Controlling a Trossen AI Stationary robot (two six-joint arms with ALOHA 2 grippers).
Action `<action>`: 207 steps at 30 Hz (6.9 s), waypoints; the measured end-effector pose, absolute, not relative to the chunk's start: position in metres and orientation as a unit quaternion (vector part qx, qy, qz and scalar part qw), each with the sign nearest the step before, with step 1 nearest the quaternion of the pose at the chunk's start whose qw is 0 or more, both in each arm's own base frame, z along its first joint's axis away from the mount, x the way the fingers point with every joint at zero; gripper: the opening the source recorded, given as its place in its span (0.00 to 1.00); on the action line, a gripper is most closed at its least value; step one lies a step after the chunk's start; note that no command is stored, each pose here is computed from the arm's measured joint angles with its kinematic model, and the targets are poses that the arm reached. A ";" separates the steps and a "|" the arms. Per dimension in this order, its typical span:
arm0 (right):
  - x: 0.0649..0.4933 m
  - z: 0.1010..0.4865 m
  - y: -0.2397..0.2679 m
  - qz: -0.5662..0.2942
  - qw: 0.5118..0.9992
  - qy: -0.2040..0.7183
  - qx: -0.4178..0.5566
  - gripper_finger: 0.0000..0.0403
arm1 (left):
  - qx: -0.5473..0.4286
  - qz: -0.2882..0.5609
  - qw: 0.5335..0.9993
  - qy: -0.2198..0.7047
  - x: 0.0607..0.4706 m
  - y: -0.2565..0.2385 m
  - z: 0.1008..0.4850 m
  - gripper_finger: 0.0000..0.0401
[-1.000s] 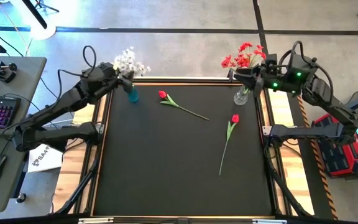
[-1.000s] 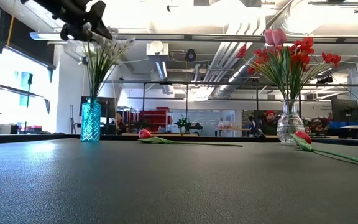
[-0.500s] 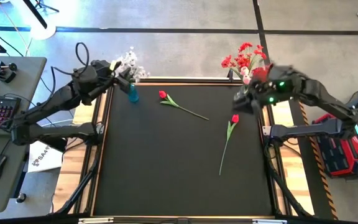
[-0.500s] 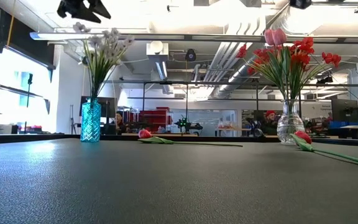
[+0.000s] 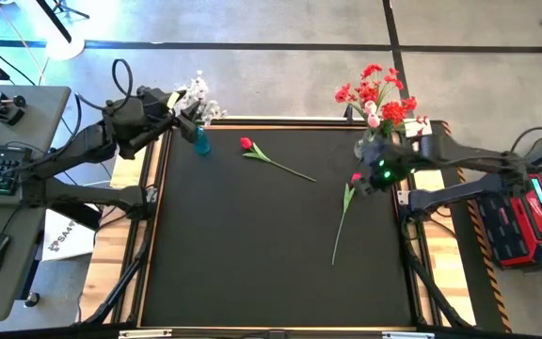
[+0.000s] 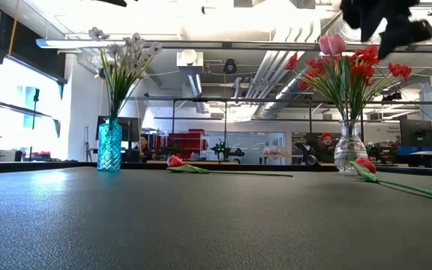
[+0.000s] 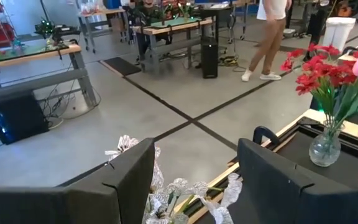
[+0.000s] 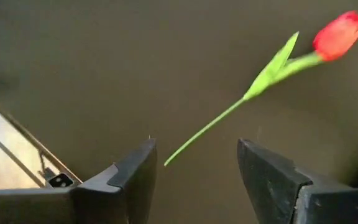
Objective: Sort flowers into vase by color
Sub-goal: Put the bottom red flower into the blue vase
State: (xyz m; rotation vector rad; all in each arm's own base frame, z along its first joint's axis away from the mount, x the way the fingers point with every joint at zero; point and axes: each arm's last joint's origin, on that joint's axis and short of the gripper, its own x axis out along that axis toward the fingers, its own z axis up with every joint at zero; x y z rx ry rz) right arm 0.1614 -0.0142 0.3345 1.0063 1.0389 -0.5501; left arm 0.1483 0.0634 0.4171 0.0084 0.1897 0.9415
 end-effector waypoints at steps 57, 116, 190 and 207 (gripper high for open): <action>0.156 0.128 -0.041 -0.455 0.613 0.390 0.515 0.14 | -0.111 0.364 0.919 0.105 0.198 0.047 0.407 0.54; 0.246 0.399 -0.051 0.007 0.992 -0.021 0.121 0.00 | -0.128 0.089 0.988 0.009 0.310 0.023 0.386 0.54; 0.257 0.417 -0.041 -0.039 0.993 -0.107 0.039 0.54 | 0.047 0.293 0.954 -0.049 0.223 0.036 0.400 0.00; 0.256 0.408 -0.041 -0.046 0.997 -0.054 -0.012 0.49 | 0.098 0.320 0.923 -0.190 0.138 0.029 0.296 0.00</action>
